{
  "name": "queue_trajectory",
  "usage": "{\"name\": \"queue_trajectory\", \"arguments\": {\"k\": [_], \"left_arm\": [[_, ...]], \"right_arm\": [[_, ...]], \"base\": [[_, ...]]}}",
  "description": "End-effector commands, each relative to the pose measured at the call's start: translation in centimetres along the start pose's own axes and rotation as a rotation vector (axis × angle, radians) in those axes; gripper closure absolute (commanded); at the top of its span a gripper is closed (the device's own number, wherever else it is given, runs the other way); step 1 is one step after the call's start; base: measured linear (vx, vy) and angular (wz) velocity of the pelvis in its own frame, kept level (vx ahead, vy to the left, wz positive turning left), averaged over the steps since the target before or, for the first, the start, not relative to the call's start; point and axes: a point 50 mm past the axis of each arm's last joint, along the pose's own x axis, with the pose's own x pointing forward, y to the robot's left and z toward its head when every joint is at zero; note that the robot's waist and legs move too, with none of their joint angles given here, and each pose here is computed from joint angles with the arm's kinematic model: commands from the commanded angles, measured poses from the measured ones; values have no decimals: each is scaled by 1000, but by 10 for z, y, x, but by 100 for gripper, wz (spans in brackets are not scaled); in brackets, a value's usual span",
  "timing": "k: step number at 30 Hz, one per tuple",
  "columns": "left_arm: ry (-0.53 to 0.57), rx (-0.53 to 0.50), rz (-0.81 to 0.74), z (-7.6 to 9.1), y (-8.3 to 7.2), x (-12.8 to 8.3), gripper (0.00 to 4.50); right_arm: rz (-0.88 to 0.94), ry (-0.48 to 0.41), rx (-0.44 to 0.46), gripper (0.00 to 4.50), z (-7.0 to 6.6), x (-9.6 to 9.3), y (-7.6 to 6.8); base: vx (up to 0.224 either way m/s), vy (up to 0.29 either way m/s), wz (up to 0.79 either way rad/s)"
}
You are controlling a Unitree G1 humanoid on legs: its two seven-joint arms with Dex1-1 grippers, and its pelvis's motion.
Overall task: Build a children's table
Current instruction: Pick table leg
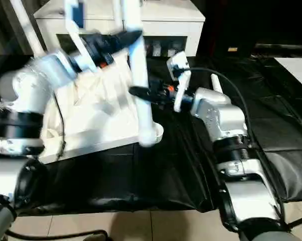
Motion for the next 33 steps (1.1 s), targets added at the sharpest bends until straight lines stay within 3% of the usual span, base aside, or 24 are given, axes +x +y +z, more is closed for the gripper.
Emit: {"name": "queue_trajectory", "arguments": {"k": [1, 4, 6, 9, 18, 22, 23, 24, 33], "left_arm": [[-11, 20, -27, 10, -3, 3, 294], [-17, 14, -35, 11, -4, 3, 294], [-16, 12, -36, 10, -4, 3, 294], [-14, 10, -36, 9, -3, 3, 294], [-13, 4, -34, 8, -2, 1, 294], [17, 20, -8, 0, 1, 0, 294], [32, -3, -10, -4, 1, 0, 238], [39, -20, -8, -7, 1, 0, 224], [96, -22, 5, -40, -6, 8, 161]], "right_arm": [[11, 45, -9, 201, -4, -1, 2], [28, 108, 16, 222, -18, -2, 3], [31, 108, 17, 239, -19, -2, 4], [35, 99, 21, 266, -16, -1, 4], [38, 74, 20, 273, -9, 0, 3], [35, 56, 16, 273, -6, 0, 3], [34, 55, 13, 273, -5, 0, 3], [33, 54, 12, 273, -5, 0, 3], [41, 47, 2, 273, -2, 3, 5]], "base": [[0, 0, 0], [0, 0, 0], [0, 0, 0], [0, 0, 0], [0, 0, 0], [0, 0, 0], [0, 0, 0], [0, 0, 0], [0, 0, 0]]}}
